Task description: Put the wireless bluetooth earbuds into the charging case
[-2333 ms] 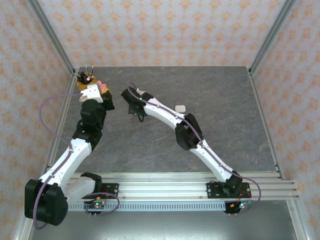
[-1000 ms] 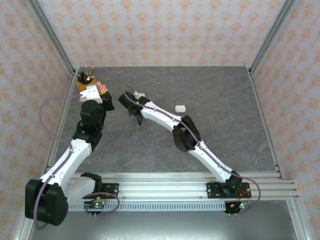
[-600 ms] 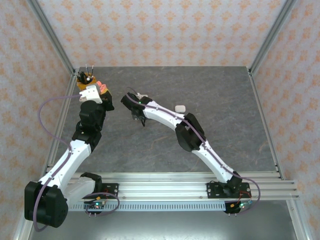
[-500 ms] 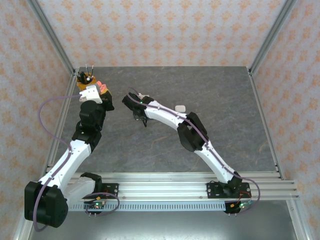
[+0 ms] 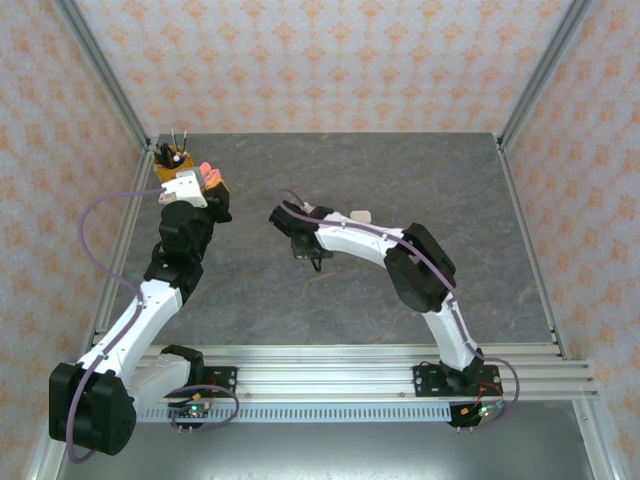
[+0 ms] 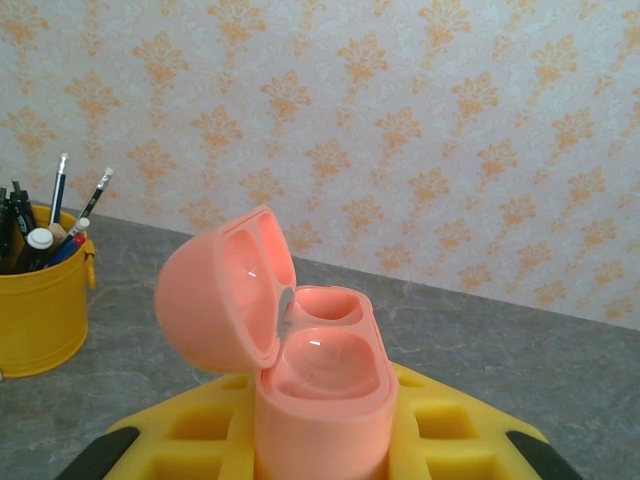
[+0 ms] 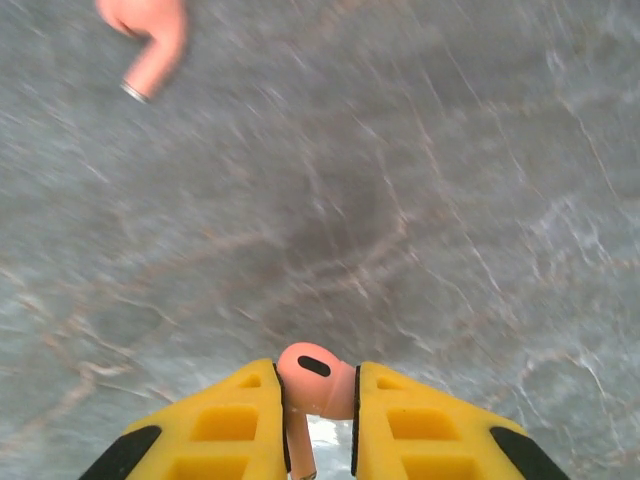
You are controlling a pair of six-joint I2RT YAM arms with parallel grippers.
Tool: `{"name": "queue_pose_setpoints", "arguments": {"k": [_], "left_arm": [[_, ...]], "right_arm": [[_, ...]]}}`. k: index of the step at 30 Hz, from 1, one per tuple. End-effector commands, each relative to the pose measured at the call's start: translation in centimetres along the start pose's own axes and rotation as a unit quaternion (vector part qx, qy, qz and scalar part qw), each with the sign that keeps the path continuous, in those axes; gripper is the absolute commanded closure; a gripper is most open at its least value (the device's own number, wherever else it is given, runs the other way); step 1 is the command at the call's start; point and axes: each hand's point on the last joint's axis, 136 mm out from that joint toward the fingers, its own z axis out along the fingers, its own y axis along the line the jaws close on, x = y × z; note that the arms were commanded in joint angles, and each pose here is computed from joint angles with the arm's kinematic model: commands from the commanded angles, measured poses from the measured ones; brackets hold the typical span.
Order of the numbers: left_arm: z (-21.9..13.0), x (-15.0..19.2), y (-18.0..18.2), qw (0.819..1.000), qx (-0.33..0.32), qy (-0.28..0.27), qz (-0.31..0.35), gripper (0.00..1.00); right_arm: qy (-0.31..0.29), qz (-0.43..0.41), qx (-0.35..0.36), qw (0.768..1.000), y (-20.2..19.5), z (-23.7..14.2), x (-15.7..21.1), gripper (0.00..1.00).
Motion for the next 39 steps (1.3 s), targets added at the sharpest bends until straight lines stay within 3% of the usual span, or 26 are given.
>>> {"name": "queue_pose_setpoints", "arguments": {"k": [1, 9, 16, 22, 26, 39], "left_arm": [[-0.1, -1.1, -0.7, 1.0, 0.018, -0.008, -0.019, 1.0], [0.4, -0.3, -2.7, 0.997, 0.065, 0.014, -0.031, 1.0], [0.1, 0.8, -4.6, 0.993, 0.109, 0.024, -0.025, 1.0], [-1.3, 1.7, -6.1, 0.986, 0.166, 0.009, -0.014, 1.0], [-2.8, 2.2, -6.8, 0.978, 0.209, -0.015, -0.01, 1.0], [-4.6, 5.0, -9.3, 0.951, 0.308, 0.018, 0.007, 1.0]], "right_arm": [[-0.001, 0.025, -0.004, 1.0, -1.0, -0.7, 1.0, 0.82], [0.021, 0.029, 0.011, 0.999, -3.0, 0.0, 3.3, 0.79], [0.027, 0.026, 0.012, 0.999, -3.4, -0.6, 3.5, 0.57], [0.04, 0.053, -0.001, 0.998, -4.0, -1.2, 2.8, 0.49], [0.063, 0.083, -0.013, 0.994, -4.3, -1.4, 2.6, 0.48], [0.099, 0.118, -0.03, 0.988, -3.4, -1.7, 2.6, 0.47]]}}
